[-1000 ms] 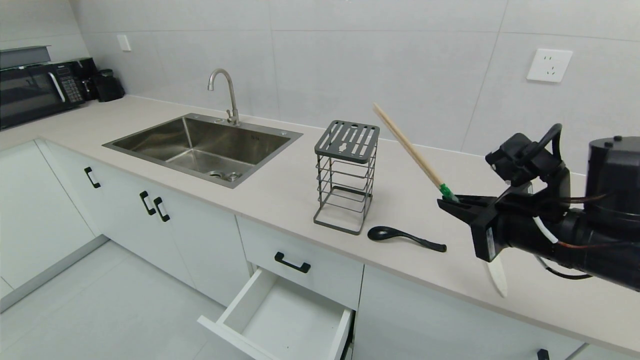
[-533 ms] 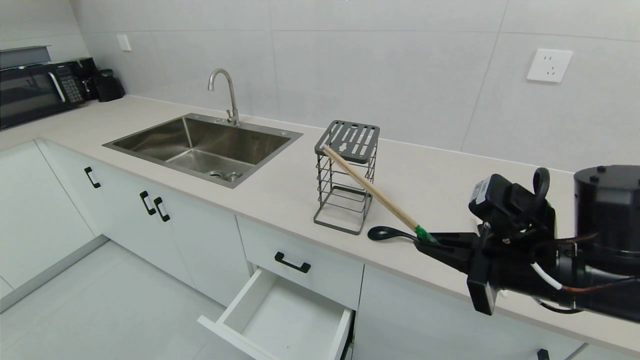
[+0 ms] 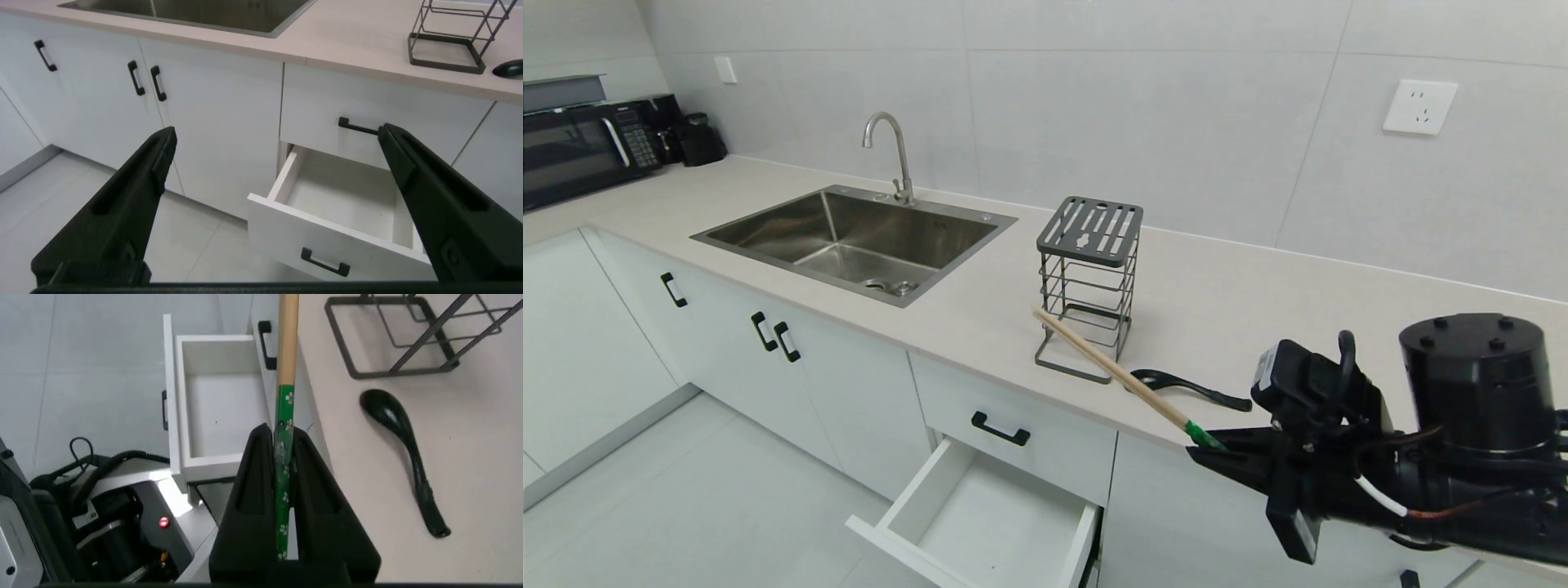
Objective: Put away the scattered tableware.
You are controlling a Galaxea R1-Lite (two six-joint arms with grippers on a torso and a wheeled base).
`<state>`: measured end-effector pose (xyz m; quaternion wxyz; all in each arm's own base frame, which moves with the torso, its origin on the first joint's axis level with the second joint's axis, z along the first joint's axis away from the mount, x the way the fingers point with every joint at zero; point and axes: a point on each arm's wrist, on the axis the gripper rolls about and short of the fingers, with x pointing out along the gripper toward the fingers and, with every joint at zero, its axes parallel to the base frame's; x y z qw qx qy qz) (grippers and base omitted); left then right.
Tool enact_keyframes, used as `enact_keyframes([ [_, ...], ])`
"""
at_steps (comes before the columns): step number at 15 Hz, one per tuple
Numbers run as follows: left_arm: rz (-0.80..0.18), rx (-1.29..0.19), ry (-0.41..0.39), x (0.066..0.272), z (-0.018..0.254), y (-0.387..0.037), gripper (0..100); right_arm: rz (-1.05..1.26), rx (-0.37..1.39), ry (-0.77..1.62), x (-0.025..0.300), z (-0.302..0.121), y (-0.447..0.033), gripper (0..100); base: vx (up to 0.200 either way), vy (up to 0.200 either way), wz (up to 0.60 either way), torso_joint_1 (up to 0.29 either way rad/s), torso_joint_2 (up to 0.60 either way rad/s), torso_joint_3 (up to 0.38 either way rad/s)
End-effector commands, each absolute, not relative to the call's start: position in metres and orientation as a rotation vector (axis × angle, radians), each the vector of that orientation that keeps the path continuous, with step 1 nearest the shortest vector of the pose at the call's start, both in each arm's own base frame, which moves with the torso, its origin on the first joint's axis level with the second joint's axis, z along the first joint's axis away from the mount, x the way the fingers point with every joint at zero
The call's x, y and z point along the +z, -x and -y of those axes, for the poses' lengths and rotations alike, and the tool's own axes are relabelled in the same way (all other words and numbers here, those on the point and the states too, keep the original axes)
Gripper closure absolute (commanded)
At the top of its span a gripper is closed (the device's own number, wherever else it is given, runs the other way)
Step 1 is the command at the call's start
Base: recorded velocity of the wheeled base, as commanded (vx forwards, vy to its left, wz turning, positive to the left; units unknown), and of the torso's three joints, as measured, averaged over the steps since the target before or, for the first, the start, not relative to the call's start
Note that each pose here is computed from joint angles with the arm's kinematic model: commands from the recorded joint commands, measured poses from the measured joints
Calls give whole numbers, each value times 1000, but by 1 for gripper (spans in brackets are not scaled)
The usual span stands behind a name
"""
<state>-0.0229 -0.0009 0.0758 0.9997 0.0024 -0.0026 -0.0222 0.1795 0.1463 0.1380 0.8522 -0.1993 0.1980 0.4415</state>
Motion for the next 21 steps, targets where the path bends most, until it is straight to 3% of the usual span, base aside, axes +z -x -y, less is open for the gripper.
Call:
enact_keyframes([
  [1,5,-44,-5,76,1,23,0,-478,944,444,122,-144,-174,100,0,0,0,0,0,0],
  [6,5,-44,-5,76,1,23,0,-469,960,491,119,-145,-173,100,0,0,0,-68,144,69],
  [10,5,-44,-5,76,1,23,0,-450,1071,513,119,-170,-157,100,0,0,0,-104,206,95],
  [15,5,-44,-5,76,1,23,0,-493,1131,509,101,-255,-173,100,0,0,0,-7,14,6],
  [21,5,-44,-5,76,1,23,0,-514,1099,492,90,-279,-194,100,0,0,0,-55,115,56],
])
